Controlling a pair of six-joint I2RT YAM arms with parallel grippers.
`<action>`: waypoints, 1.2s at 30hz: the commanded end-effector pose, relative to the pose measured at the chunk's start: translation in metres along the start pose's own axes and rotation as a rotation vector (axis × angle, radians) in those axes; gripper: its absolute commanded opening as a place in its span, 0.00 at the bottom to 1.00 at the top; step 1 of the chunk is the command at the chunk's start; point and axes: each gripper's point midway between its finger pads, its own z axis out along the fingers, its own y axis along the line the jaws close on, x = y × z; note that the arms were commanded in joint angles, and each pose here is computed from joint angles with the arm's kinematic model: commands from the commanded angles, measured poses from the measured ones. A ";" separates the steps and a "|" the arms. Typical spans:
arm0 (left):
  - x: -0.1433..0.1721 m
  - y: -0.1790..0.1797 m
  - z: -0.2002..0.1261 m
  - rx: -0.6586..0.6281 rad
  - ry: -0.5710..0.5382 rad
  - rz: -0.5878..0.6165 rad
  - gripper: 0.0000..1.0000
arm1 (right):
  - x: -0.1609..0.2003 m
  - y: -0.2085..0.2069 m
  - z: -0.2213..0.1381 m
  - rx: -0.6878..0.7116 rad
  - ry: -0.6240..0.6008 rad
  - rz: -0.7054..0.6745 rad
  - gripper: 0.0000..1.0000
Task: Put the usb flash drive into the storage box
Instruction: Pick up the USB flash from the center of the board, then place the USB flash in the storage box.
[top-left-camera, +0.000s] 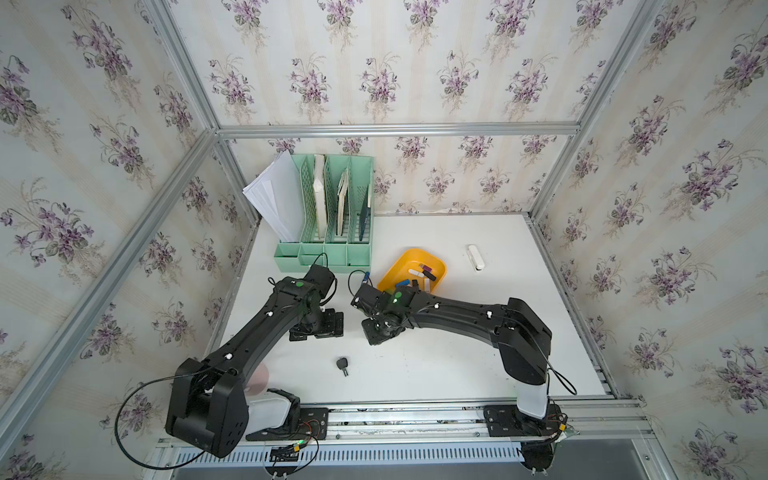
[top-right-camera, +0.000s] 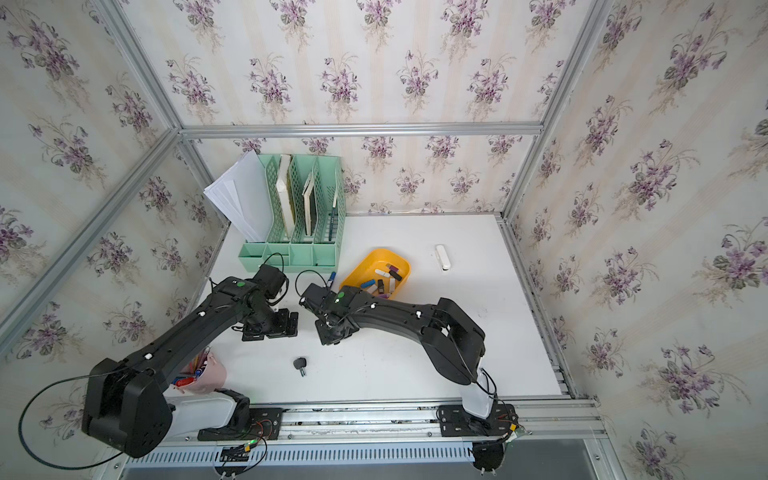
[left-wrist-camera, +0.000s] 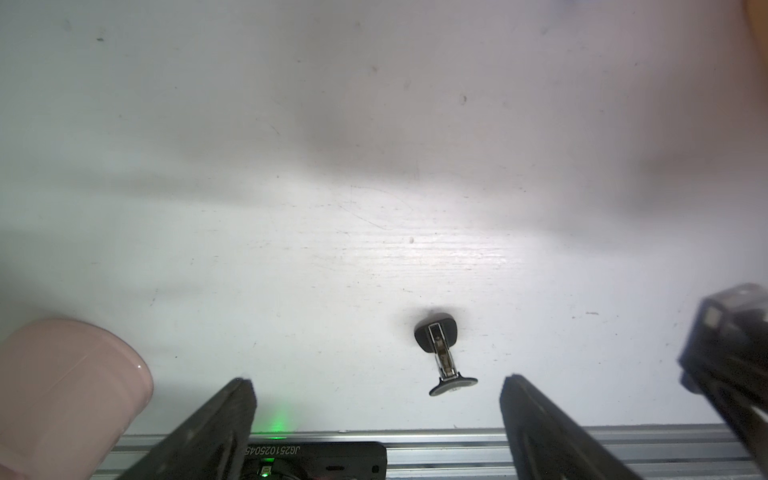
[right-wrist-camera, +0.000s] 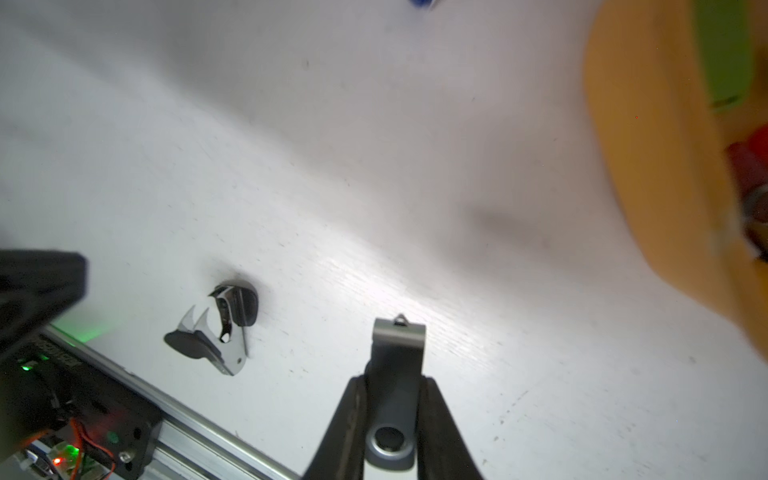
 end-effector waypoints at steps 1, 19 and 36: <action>0.001 -0.001 0.001 0.004 0.009 0.010 0.97 | -0.026 -0.024 -0.026 0.043 -0.074 0.044 0.17; 0.002 -0.002 0.005 0.007 0.029 0.014 0.97 | -0.140 -0.170 -0.016 -0.054 -0.237 0.474 0.15; 0.003 -0.002 0.007 0.007 0.038 0.017 0.97 | -0.160 -0.182 0.033 -0.199 -0.271 0.683 0.15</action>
